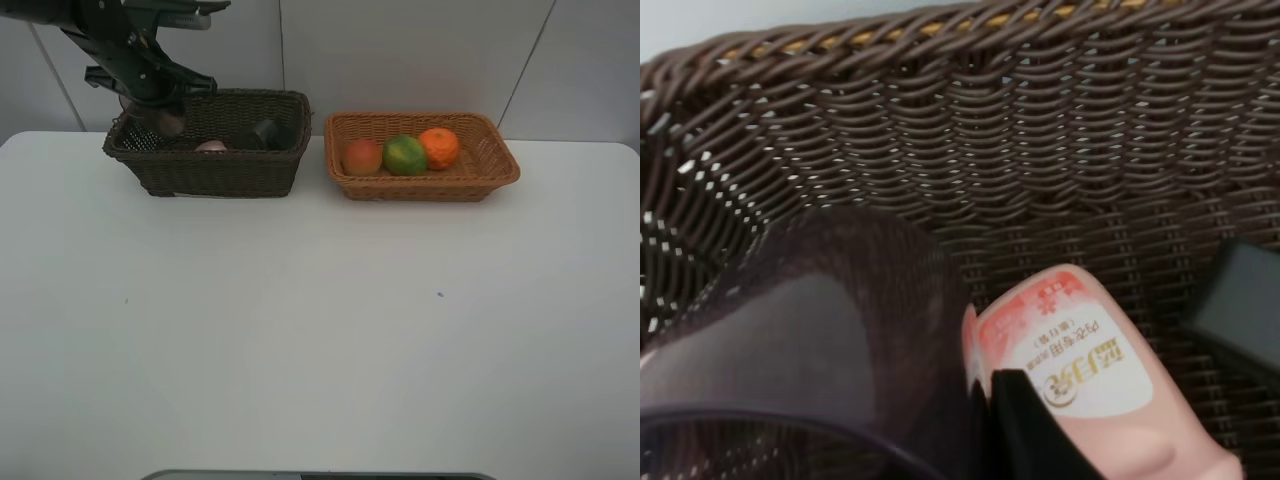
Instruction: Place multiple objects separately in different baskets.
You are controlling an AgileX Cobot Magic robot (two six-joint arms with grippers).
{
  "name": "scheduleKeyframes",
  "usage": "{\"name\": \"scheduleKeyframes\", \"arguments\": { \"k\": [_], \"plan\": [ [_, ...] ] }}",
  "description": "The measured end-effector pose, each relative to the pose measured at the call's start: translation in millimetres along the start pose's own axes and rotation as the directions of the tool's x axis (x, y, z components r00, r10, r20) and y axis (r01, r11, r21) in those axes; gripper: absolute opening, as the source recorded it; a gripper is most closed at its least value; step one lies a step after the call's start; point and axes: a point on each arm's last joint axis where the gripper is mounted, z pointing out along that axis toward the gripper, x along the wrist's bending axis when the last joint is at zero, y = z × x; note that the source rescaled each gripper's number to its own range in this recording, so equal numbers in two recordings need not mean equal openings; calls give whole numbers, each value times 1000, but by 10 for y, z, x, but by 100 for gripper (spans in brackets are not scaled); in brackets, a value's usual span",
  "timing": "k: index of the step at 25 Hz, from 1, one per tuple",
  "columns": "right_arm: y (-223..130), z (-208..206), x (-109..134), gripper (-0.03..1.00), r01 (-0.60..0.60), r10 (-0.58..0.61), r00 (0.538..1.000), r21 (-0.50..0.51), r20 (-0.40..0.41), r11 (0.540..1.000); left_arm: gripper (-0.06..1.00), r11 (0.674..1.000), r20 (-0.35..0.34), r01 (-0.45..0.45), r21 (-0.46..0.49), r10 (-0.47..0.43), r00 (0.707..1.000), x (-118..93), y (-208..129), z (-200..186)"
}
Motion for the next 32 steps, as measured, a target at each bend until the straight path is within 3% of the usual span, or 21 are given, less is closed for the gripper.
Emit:
{"name": "scheduleKeyframes", "arguments": {
  "k": [8, 11, 13, 17, 19, 26, 32],
  "plan": [
    [0, 0, 0, 100, 0, 0, 1000, 0, 0, 1000, 0, 1000, 4, 4, 17, -4, 1000, -8, -70, 141],
    [0, 0, 0, 100, 0, 0, 1000, 0, 0, 1000, 8, 1000, 5, 7, 18, -7, 1000, -10, -73, 145],
    [0, 0, 0, 100, 0, 0, 1000, 0, 0, 1000, 28, 1000, 5, 7, 19, -7, 1000, -10, -75, 148],
    [0, 0, 0, 100, 0, 0, 1000, 0, 0, 1000, 85, 1000, 6, 5, 16, -6, 1000, -11, -72, 148],
    [0, 0, 0, 100, 0, 0, 1000, 0, 0, 1000, 95, 1000, 7, 5, 13, -5, 1000, -11, -69, 148],
    [0, 0, 0, 100, 0, 0, 1000, 0, 0, 1000, 100, 1000, 7, 4, 5, -4, 1000, -10, -37, 86],
    [0, 0, 0, 100, 0, 0, 1000, 0, 0, 1000, 100, 1000, 2, 23, 15, -23, 1000, 8, 70, -254]
  ]
}}
